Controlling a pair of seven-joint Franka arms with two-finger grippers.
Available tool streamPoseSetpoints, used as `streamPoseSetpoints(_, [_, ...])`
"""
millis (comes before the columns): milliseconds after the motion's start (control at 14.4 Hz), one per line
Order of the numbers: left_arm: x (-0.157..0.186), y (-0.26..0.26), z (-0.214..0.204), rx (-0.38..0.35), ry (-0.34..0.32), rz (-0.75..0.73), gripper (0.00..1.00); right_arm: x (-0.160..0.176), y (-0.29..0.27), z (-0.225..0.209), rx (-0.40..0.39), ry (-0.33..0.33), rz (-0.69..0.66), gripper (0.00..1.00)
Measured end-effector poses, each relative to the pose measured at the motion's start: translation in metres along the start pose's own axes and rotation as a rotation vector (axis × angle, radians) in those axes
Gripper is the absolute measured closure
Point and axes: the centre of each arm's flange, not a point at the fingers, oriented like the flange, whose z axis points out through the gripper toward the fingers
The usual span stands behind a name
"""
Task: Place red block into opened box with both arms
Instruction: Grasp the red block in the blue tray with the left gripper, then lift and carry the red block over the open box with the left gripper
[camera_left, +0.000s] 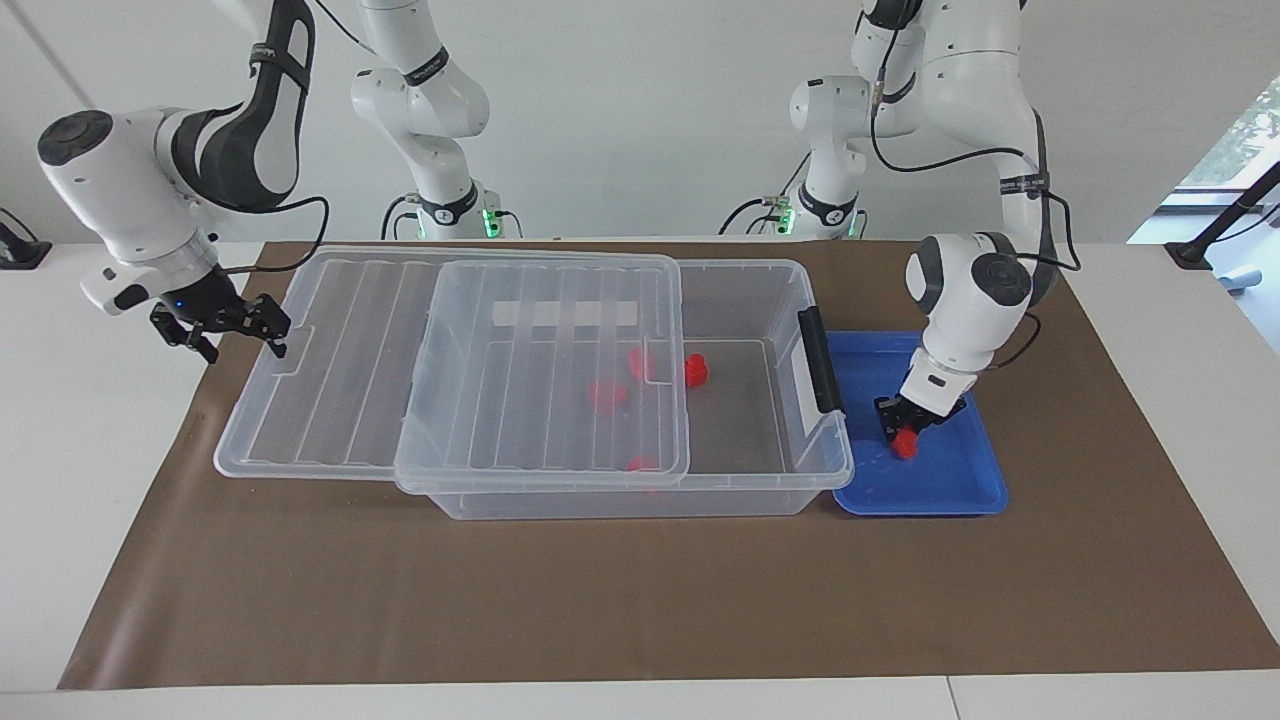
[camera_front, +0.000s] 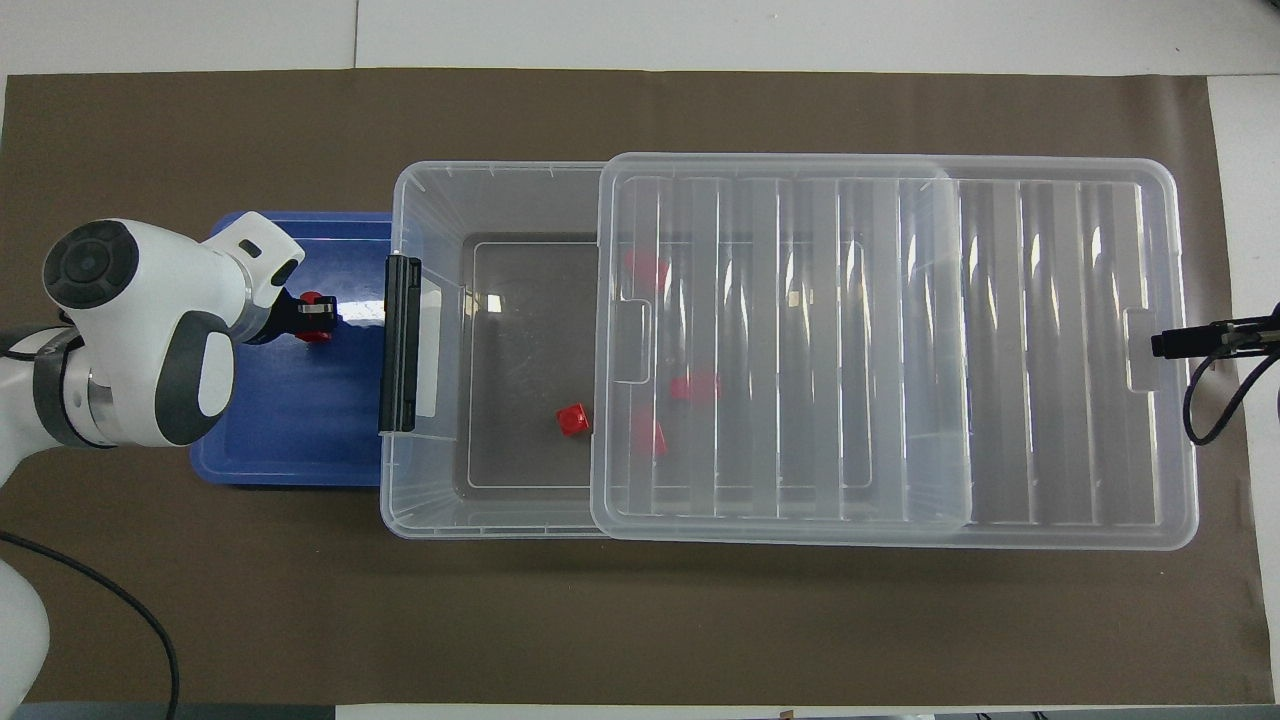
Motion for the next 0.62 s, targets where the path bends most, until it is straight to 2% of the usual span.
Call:
streamPoseSetpoints(208, [0.003, 0.0, -0.049, 0.0, 0.008, -0.001, 0.66, 0.005, -0.003, -0.008, -0.003, 0.004, -0.01, 0.0])
streamPoseSetpoints(347, [0.005, 0.0, -0.09, 0.0, 0.013, -0.001, 0.66, 0.014, -0.01, -0.028, 0.002, -0.003, -0.028, 0.0])
streamPoseSetpoints(624, [-0.003, 0.023, -0.154, -0.013, 0.087, 0.037, 0.66, 0.024, -0.028, -0.11, 0.02, -0.039, -0.059, 0.0])
